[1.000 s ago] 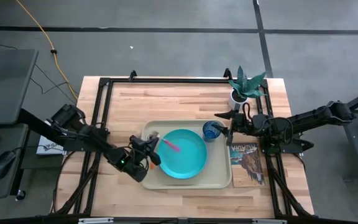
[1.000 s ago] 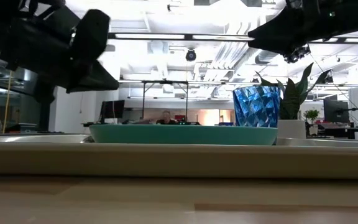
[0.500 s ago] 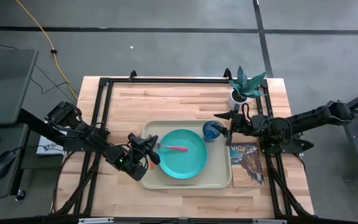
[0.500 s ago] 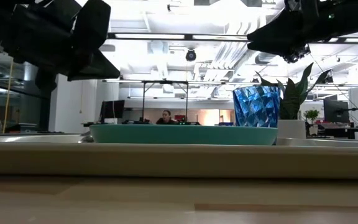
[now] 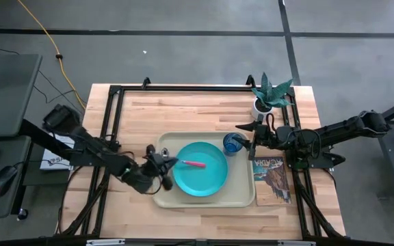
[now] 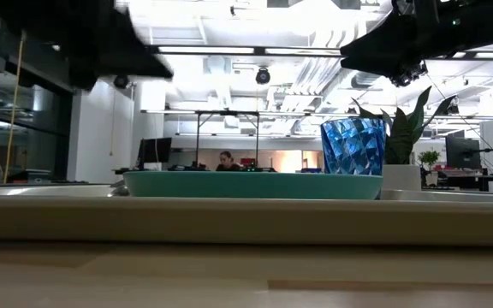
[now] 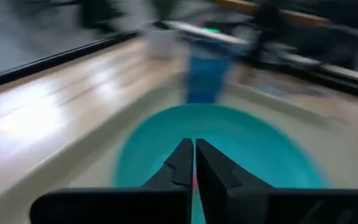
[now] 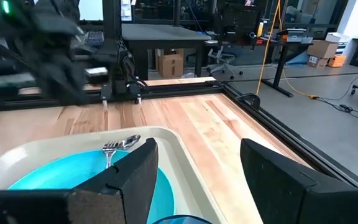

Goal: Pick and place plate/cup/fork/spoon on tray
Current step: Put the pink fork to the left of the blue plate on the gray serving tray

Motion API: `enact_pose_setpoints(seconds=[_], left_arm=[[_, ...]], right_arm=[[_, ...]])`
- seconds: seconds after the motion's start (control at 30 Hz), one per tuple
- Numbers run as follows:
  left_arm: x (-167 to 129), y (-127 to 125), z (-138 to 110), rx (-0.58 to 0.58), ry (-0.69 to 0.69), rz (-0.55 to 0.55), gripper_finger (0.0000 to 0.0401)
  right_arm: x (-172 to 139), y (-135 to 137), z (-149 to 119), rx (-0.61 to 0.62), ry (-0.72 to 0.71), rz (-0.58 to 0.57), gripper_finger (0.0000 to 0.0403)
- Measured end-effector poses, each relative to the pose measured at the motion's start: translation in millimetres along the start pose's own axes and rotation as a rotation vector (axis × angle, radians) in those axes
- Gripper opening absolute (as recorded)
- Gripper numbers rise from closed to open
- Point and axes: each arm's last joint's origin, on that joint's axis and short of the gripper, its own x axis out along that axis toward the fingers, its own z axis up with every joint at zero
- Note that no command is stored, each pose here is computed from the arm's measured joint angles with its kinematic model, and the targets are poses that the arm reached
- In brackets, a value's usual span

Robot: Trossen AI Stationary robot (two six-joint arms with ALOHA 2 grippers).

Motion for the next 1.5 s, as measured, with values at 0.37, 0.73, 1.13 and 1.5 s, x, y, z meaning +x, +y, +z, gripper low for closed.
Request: enact_pose_setpoints(seconds=[0.37,0.73,1.13,1.5], left_arm=[[-46,-23,42,0.44,-0.062,-1.188,0.0],[-51,-29,44,0.427,-0.134,-1.271,0.0001],[-48,-29,47,0.286,-0.091,-1.194,0.006],[-57,-31,44,0.36,-0.059,-1.542,0.0164]], right_arm=[[0,0,0,0.0,0.0,-0.001,0.022],[0,0,0,-0.002,0.0,-0.002,0.022],[0,0,0,-0.002,0.0,-0.003,0.022],[0,0,0,-0.002,0.0,-0.004,0.022]])
